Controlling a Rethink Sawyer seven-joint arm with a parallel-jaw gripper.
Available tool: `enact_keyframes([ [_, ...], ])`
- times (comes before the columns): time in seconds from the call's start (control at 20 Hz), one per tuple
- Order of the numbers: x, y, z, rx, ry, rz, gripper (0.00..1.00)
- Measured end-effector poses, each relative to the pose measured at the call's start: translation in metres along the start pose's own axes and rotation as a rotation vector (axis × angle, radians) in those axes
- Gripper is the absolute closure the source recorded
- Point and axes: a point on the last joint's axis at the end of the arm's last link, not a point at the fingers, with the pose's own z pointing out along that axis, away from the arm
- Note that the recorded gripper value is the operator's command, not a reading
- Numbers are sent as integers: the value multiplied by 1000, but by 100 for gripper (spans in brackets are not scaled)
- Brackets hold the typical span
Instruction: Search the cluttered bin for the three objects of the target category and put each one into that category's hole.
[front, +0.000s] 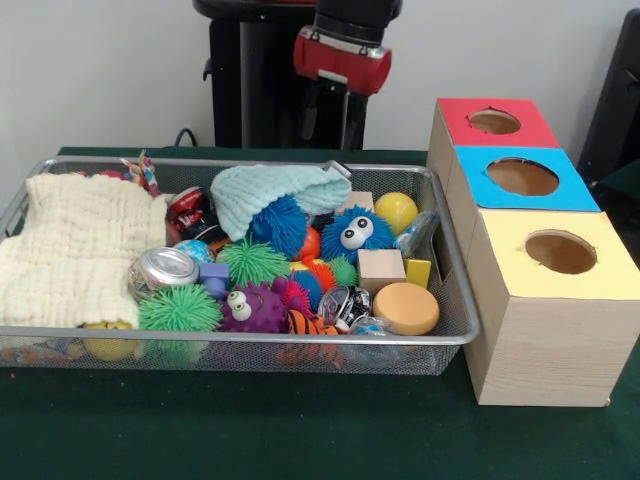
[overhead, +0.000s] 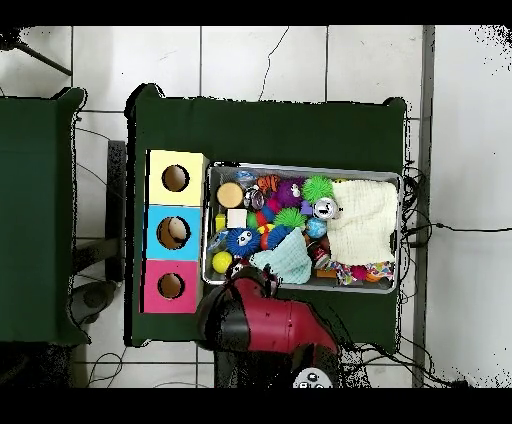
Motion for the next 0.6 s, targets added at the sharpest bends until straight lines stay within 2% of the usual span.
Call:
enact_keyframes([
  [0.3,22,10,-4,-1,23,-34,0],
  [0.6,19,3,8,-34,51,-52,0],
])
